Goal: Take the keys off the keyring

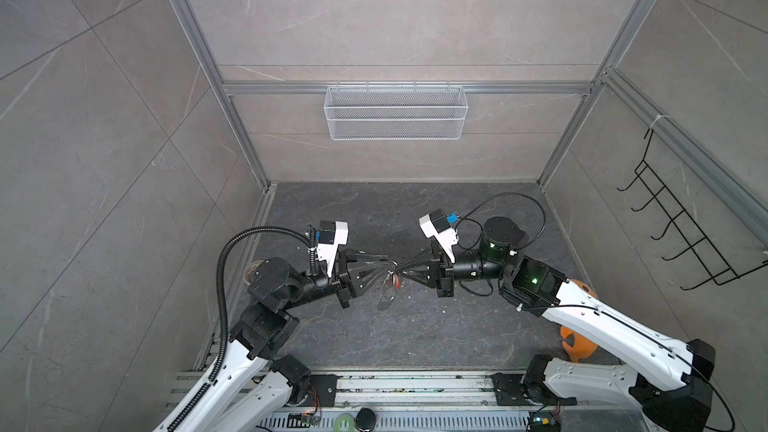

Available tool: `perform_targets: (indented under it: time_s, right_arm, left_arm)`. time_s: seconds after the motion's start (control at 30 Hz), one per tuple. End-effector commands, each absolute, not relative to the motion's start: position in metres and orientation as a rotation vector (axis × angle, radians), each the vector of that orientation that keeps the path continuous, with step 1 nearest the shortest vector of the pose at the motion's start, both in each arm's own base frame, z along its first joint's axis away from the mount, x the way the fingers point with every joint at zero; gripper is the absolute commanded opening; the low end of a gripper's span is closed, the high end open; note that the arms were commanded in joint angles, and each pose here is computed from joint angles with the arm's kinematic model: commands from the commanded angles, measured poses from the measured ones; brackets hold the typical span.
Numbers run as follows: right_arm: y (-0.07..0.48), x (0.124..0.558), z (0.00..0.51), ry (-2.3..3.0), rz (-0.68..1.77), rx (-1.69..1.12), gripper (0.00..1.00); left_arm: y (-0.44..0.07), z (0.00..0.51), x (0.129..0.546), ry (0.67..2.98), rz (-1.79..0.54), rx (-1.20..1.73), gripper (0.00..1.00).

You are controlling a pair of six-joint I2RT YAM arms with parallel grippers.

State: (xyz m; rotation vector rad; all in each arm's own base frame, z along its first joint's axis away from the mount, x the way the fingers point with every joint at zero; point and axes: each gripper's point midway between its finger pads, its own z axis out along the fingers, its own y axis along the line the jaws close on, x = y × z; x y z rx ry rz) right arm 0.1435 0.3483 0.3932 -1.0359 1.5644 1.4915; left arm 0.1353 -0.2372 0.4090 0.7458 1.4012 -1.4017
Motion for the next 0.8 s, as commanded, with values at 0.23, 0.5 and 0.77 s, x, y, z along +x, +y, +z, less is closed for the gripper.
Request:
perform_targets:
  time_s: [0.23, 0.5, 0.77]
  right_arm:
    - [0.338, 0.133, 0.422, 1.459, 1.483, -1.04, 0.0]
    - [0.34, 0.138, 0.414, 1.551, 1.433, -1.07, 0.0]
    - [0.339, 0.134, 0.407, 1.663, 1.378, -1.172, 0.0]
  left_arm:
    - [-0.233, 0.421, 0.132, 1.362, -1.364, 0.758, 0.29]
    - [-0.24, 0.427, 0.122, 1.357, -1.438, 0.828, 0.23]
    - [-0.246, 0.417, 0.117, 1.475, -1.462, 0.909, 0.14]
